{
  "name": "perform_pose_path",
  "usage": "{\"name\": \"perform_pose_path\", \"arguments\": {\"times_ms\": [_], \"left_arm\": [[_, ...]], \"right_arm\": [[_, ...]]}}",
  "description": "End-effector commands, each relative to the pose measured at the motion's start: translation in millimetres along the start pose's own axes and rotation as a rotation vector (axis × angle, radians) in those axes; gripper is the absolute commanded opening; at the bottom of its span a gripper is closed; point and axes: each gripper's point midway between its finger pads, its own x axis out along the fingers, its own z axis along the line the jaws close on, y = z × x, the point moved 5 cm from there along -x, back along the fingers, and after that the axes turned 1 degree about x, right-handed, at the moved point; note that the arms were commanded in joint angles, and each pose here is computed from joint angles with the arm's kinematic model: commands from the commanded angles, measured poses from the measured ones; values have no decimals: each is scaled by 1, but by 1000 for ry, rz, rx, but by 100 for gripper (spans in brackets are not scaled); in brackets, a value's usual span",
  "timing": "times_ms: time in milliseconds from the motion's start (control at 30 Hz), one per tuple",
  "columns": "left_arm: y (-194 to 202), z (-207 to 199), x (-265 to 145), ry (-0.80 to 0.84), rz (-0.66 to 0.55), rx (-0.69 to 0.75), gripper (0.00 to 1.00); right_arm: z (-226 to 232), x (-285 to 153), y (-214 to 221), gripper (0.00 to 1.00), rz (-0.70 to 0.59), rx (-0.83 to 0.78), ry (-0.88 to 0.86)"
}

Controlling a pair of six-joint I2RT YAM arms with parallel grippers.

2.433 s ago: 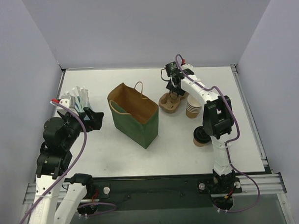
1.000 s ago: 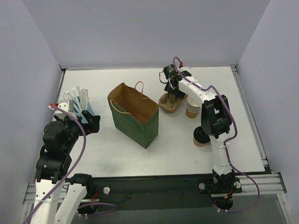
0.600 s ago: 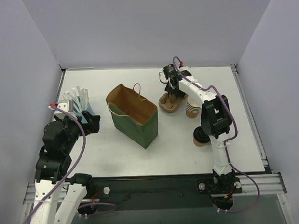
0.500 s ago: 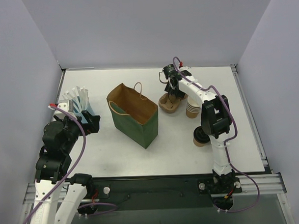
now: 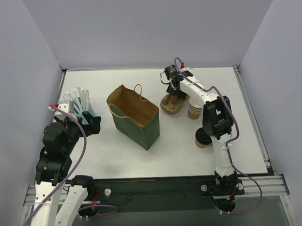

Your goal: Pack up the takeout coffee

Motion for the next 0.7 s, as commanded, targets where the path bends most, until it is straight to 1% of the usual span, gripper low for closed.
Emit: {"name": "perform_pose_path", "arguments": {"times_ms": [0,67,167,200,300,667], "left_arm": [[-19,-6,-6,17,-57,11,97],[-20,-6,-7,18,-60,10,97],[-19,-6,-6,17,-57,8,97],[-19,-6,-6,17,-56,8,97],[-19,-6,-6,17,-56,5,97],[-12,-7,-5,31,-39,-14,97]], "right_arm": [[-4,3,0,51,-2,-15,48],[-5,5,1,50,1,-16,52],[-6,6,1,46,1,-13,55],[-6,6,0,42,0,-14,56],[-7,3,-2,36,-7,-16,55],[-10,-24,-24,34,-66,4,25]]}}
